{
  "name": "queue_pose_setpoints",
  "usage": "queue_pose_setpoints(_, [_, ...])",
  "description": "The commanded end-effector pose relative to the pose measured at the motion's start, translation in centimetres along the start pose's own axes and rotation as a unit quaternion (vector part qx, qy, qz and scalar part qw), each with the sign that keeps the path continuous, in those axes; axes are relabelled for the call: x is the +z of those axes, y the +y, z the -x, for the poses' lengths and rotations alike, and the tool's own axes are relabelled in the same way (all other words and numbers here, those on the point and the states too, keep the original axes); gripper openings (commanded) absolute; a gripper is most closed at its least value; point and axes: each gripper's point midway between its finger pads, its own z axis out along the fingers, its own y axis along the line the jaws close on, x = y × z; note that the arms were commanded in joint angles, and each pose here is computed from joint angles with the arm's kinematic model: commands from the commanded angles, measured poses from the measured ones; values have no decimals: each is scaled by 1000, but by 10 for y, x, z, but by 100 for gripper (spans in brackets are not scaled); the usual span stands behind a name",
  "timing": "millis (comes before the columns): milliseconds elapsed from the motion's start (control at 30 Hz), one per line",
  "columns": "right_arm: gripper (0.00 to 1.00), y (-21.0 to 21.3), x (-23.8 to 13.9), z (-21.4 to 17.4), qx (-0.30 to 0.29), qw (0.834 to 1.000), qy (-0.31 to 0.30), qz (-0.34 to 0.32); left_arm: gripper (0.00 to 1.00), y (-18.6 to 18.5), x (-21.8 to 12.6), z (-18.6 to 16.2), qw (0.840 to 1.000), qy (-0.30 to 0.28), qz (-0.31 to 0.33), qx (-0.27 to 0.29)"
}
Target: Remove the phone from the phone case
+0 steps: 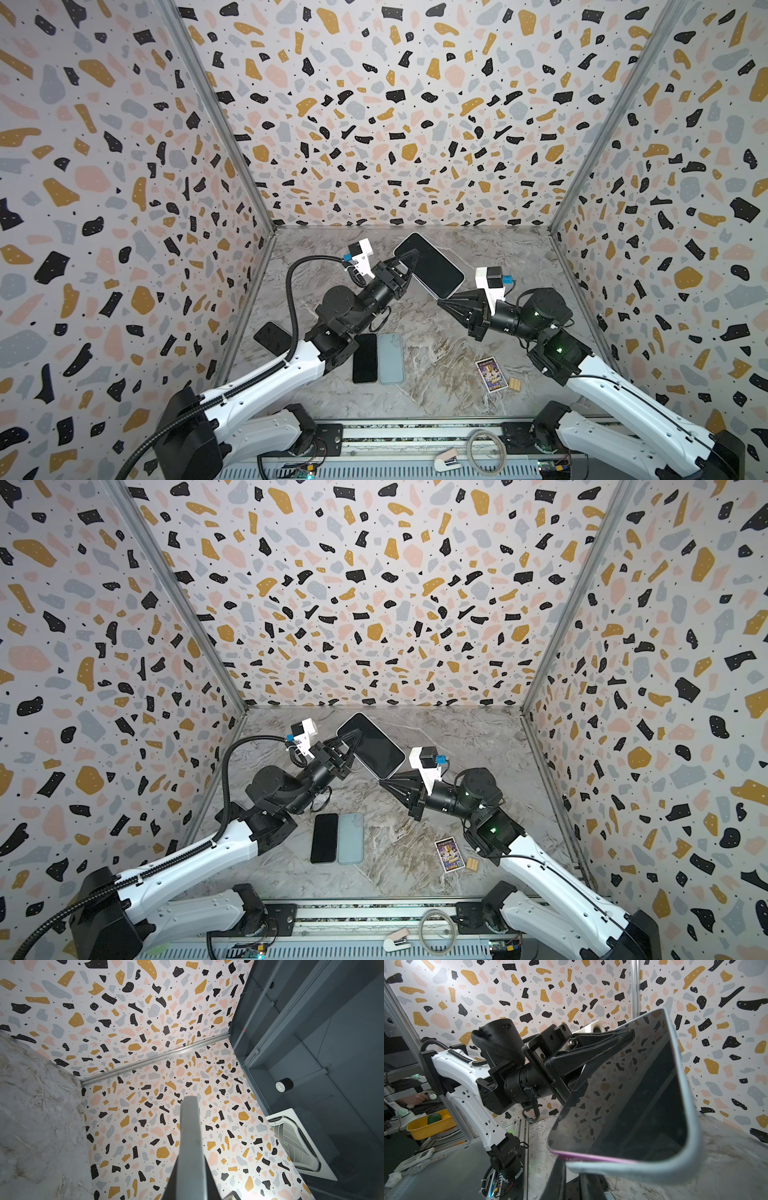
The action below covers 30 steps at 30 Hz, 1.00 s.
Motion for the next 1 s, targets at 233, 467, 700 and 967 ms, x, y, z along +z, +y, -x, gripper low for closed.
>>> queue_pose_setpoints(233, [60,-20,-25,-9,109,992,10,-66,0,-16,7,-27,991,116,-54,35])
queue_pose_setpoints(467, [81,-13,-67,10,160,982,-50,-88,0,-26,14,-31,977,157,-121,73])
queue_pose_setpoints(700, [81,-16,-83,30,208,972,-87,-68,0,-60,5,-34,956,169,-235,41])
queue_pose_setpoints(967, [76,17,-88,56,204,968,-143,38,0,-74,-1,-31,947,160,-276,37])
